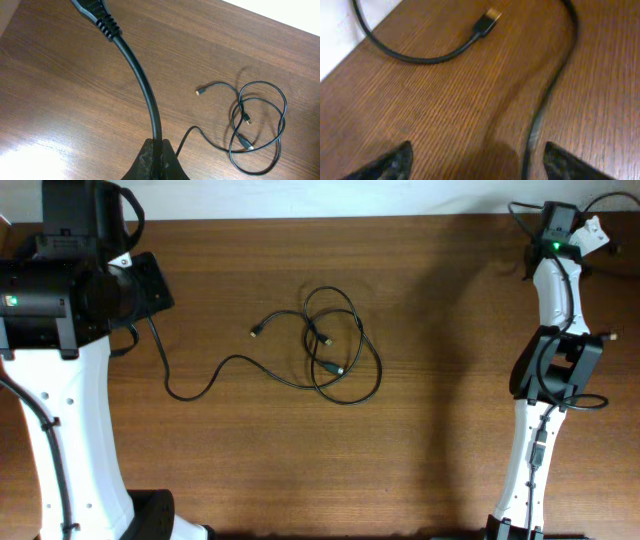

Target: Untangle cables

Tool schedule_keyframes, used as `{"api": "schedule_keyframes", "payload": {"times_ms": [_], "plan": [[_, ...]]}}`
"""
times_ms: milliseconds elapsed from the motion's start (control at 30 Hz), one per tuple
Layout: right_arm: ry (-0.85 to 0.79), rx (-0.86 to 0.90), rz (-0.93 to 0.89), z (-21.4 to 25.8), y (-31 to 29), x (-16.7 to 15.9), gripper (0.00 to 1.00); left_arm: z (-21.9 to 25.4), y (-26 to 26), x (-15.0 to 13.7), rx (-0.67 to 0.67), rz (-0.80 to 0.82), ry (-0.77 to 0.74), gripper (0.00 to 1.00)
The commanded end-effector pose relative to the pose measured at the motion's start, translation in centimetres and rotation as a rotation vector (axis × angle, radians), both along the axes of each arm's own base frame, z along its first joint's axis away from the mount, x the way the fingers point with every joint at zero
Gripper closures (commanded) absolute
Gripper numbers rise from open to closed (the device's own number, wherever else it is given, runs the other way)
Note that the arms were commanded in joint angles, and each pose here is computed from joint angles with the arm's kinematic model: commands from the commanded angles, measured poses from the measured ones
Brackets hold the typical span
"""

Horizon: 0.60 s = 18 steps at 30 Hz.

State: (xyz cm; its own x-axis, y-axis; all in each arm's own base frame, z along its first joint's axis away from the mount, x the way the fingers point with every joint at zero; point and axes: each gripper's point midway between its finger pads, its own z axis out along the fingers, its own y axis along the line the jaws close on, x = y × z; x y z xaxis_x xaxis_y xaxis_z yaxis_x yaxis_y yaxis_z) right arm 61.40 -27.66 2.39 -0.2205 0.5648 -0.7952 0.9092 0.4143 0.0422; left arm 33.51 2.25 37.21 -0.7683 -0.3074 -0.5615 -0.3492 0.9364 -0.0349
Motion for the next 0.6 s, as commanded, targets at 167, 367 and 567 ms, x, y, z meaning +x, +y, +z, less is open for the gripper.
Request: {"api": "schedule_keyframes", "payload": {"times_ms": [167,367,567], "plan": [[-0.089,-0.014,-0.071,16.2,2.3,-3.3,0.14,0.1,0.1,-0.1,0.009,0.015,-0.003,1.00],[-0.118,0.481,-0.549,10.9,6.7,-12.1,0.01,0.1,0.1,-0.1,0.018,0.001,0.003,1.00],[-0.177,0.544,-0.874,8.0,3.8,-15.6,0.01,0.1,0.1,-0.1,0.025,-0.010,0.006,1.00]]}}
